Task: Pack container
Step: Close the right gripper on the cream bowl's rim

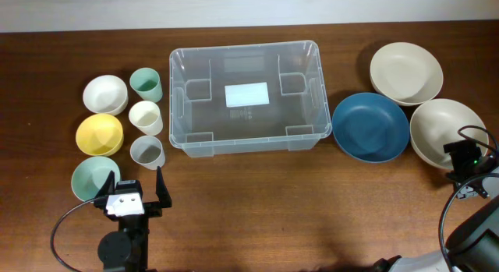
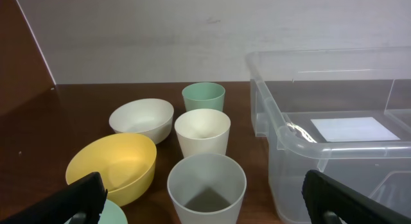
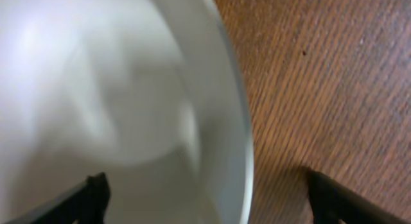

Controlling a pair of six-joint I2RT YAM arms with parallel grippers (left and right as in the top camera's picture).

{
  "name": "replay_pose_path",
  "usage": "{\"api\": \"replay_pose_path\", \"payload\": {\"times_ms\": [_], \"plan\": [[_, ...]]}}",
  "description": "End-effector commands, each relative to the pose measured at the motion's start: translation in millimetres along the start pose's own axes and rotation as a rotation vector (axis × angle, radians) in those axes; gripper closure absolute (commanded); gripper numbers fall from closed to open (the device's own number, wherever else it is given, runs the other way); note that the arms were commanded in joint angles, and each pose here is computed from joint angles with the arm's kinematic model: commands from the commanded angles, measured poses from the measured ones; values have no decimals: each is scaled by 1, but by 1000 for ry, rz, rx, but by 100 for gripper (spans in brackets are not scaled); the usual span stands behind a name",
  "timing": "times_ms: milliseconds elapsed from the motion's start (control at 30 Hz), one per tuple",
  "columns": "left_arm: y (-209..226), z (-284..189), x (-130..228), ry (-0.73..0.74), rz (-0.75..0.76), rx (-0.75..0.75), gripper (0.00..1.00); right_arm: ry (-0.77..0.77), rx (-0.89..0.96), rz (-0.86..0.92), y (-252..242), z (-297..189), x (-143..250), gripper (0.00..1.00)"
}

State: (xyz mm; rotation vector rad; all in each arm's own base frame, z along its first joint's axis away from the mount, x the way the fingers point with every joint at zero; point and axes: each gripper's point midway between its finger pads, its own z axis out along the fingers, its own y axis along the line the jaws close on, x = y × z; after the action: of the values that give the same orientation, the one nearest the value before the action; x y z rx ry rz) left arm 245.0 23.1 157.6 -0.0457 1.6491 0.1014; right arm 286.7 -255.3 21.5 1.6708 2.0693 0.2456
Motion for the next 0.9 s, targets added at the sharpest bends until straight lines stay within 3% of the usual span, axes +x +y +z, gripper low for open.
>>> {"api": "replay_pose_path", "payload": {"times_ms": [0,100,367,867], "plan": [[0,0,1,1,15,3,0,-10,5,2,2,3,-4,17],[-1,0,1,1,15,3,0,-16,3,1,2,3,-6,28],[0,0,1,1,15,3,0,-26,6,18,2,3,-8,45],[0,0,1,1,15,3,0,-68,63,25,-8,3,-15,44]]}}
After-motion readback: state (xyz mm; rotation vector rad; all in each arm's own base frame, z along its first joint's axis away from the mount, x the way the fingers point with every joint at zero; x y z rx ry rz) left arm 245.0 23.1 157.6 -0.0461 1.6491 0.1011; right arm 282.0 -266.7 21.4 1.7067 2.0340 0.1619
